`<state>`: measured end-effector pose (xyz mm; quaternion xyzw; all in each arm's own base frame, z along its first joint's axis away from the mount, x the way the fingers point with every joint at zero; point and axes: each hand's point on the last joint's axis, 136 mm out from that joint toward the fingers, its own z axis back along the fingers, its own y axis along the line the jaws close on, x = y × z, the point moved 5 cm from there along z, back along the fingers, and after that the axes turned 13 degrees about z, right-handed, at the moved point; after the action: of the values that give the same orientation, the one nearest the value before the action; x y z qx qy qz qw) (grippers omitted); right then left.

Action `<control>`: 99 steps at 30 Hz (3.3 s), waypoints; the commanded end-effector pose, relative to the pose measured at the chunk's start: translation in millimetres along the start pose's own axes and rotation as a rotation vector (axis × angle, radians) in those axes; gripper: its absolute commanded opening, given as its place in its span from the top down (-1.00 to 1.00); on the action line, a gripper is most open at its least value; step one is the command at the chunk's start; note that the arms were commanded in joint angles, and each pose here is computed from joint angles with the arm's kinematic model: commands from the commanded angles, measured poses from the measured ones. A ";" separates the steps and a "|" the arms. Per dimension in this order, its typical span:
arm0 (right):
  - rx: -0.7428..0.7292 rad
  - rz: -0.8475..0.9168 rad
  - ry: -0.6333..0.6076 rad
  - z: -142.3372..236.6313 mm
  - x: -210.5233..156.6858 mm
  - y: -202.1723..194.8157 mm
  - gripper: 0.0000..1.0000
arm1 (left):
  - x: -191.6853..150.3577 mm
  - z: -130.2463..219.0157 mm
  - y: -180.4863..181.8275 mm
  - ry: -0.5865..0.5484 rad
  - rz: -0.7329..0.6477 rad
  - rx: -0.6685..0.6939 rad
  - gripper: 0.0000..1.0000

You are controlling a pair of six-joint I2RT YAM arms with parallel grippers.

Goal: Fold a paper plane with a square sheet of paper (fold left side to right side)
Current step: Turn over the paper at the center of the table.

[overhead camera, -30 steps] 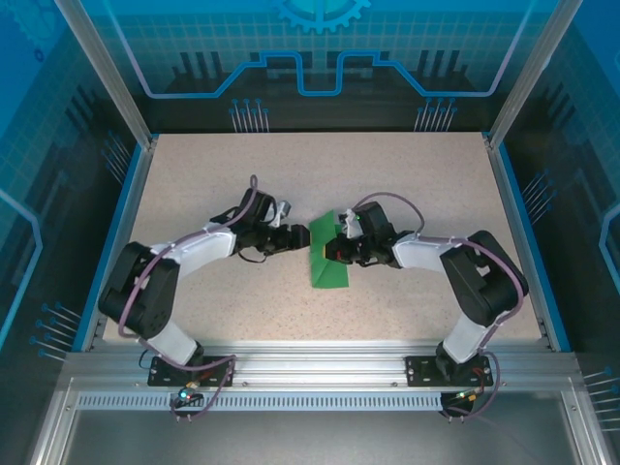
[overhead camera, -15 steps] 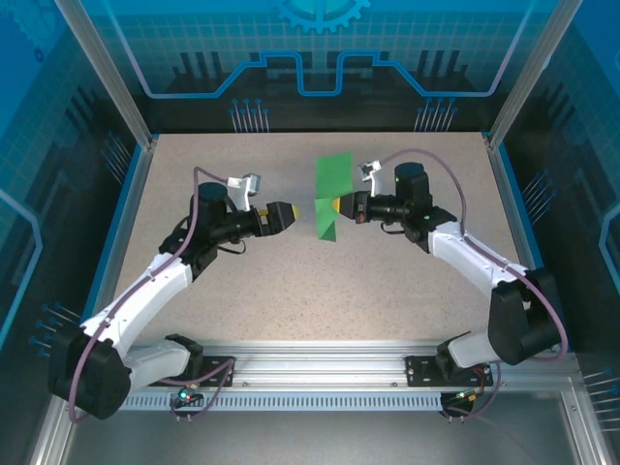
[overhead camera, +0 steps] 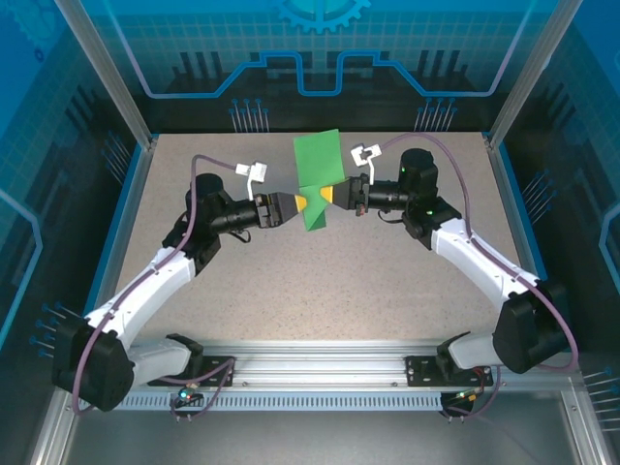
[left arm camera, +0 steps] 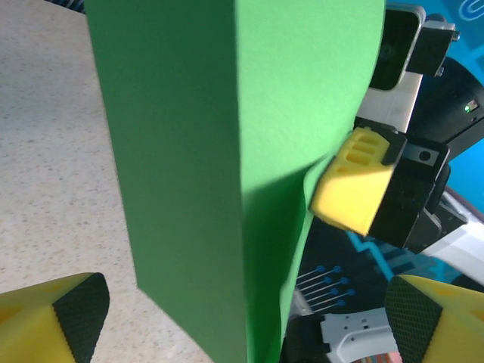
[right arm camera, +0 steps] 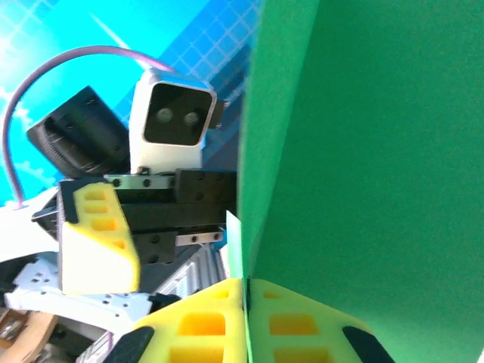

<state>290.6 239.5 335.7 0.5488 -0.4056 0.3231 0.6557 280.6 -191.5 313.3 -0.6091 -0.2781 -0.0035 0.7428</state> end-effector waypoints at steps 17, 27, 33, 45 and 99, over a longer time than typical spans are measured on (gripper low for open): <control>0.094 0.000 -0.053 -11.5 13.7 16.4 0.86 | 1.8 -0.7 -35.4 0.031 -0.082 -0.136 0.14; 0.069 -0.029 -0.051 -10.0 7.2 8.9 0.79 | 1.4 -1.3 -31.5 0.032 -0.073 -0.112 0.56; 0.043 -0.048 -0.053 -6.6 3.9 3.1 0.75 | 1.0 -1.6 -28.2 0.030 -0.067 -0.096 0.69; -0.044 -0.073 -0.058 6.5 -2.1 -8.3 0.46 | -0.3 -0.8 -21.2 0.024 -0.067 -0.051 0.89; -1.266 -0.438 0.379 190.5 -171.6 -77.5 -1.00 | -105.4 -74.1 183.7 0.565 -0.309 1.788 0.98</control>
<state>243.4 41.8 161.4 0.0502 -0.2685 -0.0249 0.9616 292.5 -238.1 99.2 0.2634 -0.1067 -0.0240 0.9585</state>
